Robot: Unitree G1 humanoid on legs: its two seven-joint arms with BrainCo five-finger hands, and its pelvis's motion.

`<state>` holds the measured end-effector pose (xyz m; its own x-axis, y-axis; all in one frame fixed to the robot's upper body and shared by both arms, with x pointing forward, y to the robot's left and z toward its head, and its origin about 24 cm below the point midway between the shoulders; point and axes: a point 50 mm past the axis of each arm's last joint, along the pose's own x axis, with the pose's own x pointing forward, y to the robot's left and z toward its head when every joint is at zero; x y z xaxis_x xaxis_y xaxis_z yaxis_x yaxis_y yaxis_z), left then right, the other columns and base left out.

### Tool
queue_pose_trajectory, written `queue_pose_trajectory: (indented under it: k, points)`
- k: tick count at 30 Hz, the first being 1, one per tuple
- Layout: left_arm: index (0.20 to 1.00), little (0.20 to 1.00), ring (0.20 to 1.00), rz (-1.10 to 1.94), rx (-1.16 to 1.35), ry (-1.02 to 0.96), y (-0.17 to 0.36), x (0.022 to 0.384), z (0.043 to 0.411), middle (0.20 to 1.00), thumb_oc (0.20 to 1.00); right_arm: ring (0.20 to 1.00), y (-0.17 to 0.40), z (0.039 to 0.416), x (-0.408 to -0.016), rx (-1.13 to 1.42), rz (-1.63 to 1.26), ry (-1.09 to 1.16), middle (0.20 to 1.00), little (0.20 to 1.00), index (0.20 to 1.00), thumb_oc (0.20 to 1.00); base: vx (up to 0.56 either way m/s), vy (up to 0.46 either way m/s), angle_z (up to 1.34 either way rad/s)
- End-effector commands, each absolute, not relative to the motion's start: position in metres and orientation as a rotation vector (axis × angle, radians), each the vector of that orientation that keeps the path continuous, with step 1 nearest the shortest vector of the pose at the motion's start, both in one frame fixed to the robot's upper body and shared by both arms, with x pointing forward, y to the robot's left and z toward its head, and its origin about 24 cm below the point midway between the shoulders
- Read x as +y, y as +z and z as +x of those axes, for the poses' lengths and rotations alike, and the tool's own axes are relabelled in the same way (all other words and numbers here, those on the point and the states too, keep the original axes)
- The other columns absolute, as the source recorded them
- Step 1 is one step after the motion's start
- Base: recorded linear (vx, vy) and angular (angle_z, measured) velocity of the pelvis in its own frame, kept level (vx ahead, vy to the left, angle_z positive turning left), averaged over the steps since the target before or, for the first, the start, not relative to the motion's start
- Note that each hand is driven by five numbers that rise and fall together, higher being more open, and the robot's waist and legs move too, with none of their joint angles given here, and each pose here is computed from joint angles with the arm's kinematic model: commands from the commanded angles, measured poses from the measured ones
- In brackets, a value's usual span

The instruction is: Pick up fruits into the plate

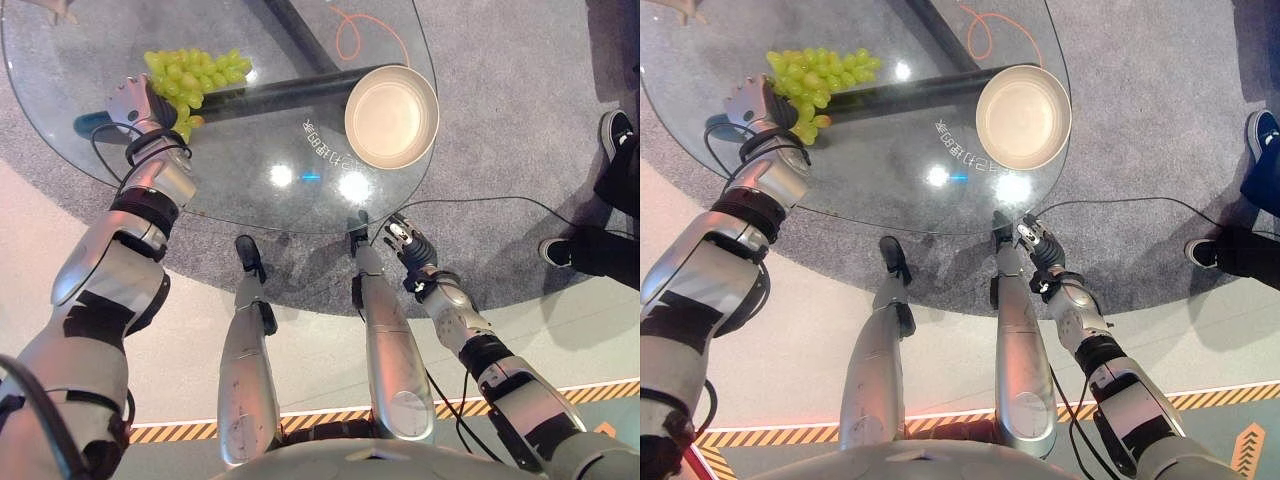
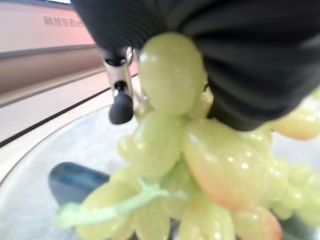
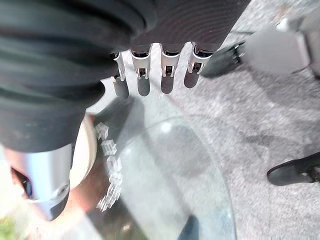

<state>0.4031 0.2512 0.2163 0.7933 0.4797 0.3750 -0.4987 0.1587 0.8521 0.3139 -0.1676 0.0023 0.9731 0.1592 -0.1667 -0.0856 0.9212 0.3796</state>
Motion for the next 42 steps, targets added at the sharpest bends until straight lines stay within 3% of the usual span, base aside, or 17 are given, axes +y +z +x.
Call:
queue_pose_trajectory:
  k: [1,13,24,36,37,42]
  points:
    - [0.2,0.2,0.2,1.276,-0.103,0.822,0.247,0.284,0.39,0.2,0.2,1.0,0.006,0.302,-0.168,0.117,0.399,0.141,1.0,1.0,1.0,1.0,0.0,0.019,0.04]
    - [0.2,0.2,0.2,1.367,-0.275,0.649,0.254,0.272,0.382,0.2,0.2,1.0,0.035,0.301,-0.17,-0.037,0.32,0.182,1.0,1.0,1.0,1.0,0.01,0.009,0.05]
    - [0.2,0.2,0.2,1.514,-0.397,0.453,0.256,0.271,0.359,0.2,0.2,1.0,0.101,0.297,-0.193,-0.268,0.156,0.287,1.0,1.0,1.0,1.0,0.04,-0.001,0.05]
    - [0.2,0.2,0.2,1.639,-0.467,0.333,0.263,0.271,0.339,0.2,0.2,1.0,0.151,0.294,-0.216,-0.345,-0.103,0.404,1.0,1.0,1.0,1.0,0.06,-0.016,0.05]
    - [0.2,0.2,0.2,1.736,-0.534,0.194,0.268,0.261,0.325,0.2,0.2,1.0,0.181,0.291,-0.226,-0.321,-0.343,0.484,1.0,1.0,1.0,1.0,0.24,-0.063,0.05]
    - [0.2,0.2,0.2,1.784,-0.605,0.09,0.27,0.247,0.318,0.2,0.2,1.0,0.191,0.292,-0.225,-0.28,-0.391,0.549,1.0,1.0,1.0,1.0,0.15,-0.036,0.13]
